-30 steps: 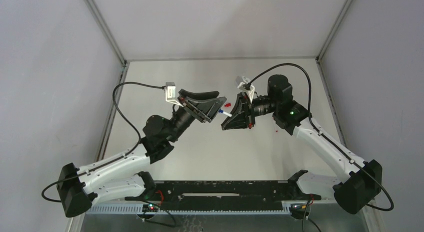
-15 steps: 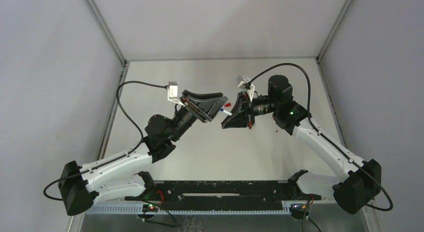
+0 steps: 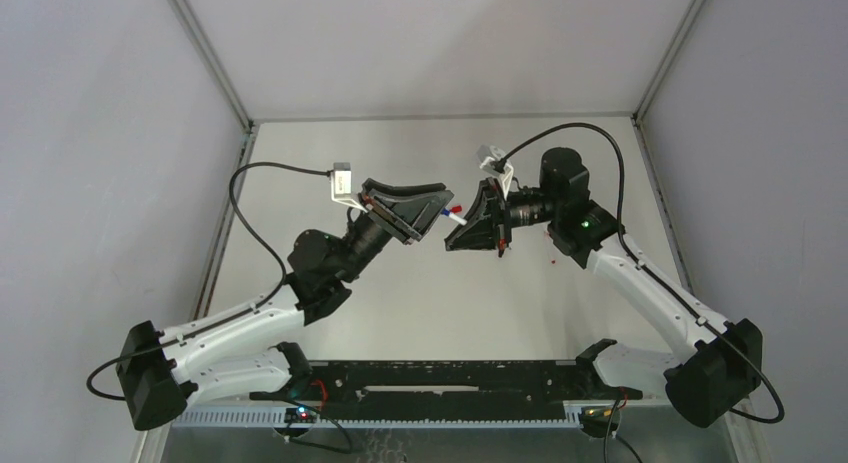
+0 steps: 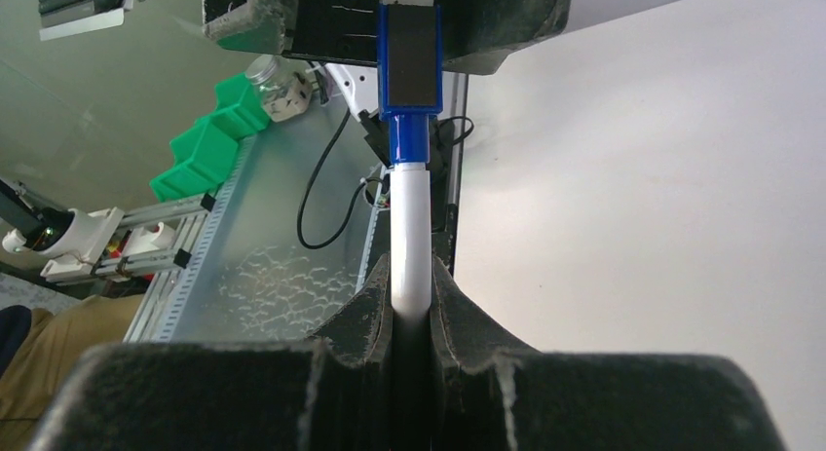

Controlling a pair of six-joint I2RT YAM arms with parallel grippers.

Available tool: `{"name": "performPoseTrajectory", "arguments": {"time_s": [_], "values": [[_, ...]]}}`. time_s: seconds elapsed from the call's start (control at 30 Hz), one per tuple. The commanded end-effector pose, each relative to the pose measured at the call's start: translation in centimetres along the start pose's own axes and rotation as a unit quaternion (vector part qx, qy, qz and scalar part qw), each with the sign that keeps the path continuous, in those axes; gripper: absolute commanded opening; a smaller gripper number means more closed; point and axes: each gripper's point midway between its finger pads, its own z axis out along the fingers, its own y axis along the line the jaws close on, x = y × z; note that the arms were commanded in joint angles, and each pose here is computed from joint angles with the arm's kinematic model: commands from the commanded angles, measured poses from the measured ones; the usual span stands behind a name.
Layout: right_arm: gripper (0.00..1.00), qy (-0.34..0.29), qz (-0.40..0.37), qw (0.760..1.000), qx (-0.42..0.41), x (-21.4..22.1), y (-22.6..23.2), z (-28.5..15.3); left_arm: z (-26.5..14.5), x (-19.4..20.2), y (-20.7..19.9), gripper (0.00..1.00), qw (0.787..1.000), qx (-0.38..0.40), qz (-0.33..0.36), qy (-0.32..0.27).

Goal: Insert the pens into the pen caps
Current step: Press the pen cap onto the pen.

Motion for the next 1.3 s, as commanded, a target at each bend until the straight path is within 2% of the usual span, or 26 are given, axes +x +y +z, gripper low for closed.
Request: {"name": "performPoseTrajectory", "arguments": {"time_s": [0.0, 0.1, 0.23, 0.4, 0.5, 0.7, 0.83, 1.07, 1.27], "values": [[0.00, -0.013, -0.020, 1.000, 0.002, -0.9, 0.4, -0.3, 0.0, -1.1, -1.2, 0.48, 1.000, 0.023, -0.003, -0.013], [0.00, -0.014, -0.020, 1.000, 0.003, -0.9, 0.4, -0.4, 0.0, -1.0, -1.1, 0.46, 1.000, 0.020, -0.003, -0.012], [0.00, -0.014, -0.020, 1.000, 0.003, -0.9, 0.4, -0.3, 0.1, -0.8, -1.1, 0.35, 1.000, 0.021, -0.004, -0.009], [0.00, -0.014, -0.020, 1.000, 0.004, -1.0, 0.4, -0.4, 0.3, -0.1, -0.8, 0.18, 1.000, 0.021, -0.008, 0.002], [0.00, -0.015, -0.020, 1.000, 0.006, -1.0, 0.3, -0.5, 0.3, 0.6, -0.7, 0.01, 1.000, 0.024, -0.011, 0.011], [0.00, -0.012, -0.022, 1.000, 0.000, -0.8, 0.3, -0.4, 0.3, 3.4, -0.9, 0.00, 0.998, 0.039, -0.035, 0.034], [0.00, -0.011, -0.031, 0.999, -0.004, -0.9, 0.5, -0.6, 0.2, 5.8, -0.4, 0.00, 0.995, 0.041, -0.076, 0.052], [0.00, -0.014, -0.043, 0.999, -0.001, -1.0, 0.3, -0.9, -1.3, 9.7, -0.1, 0.00, 0.981, 0.039, -0.145, 0.123], [0.00, -0.013, -0.053, 0.998, 0.015, -0.9, -0.4, -0.9, -0.8, 13.4, -0.6, 0.00, 0.969, 0.051, -0.172, 0.171]]}}
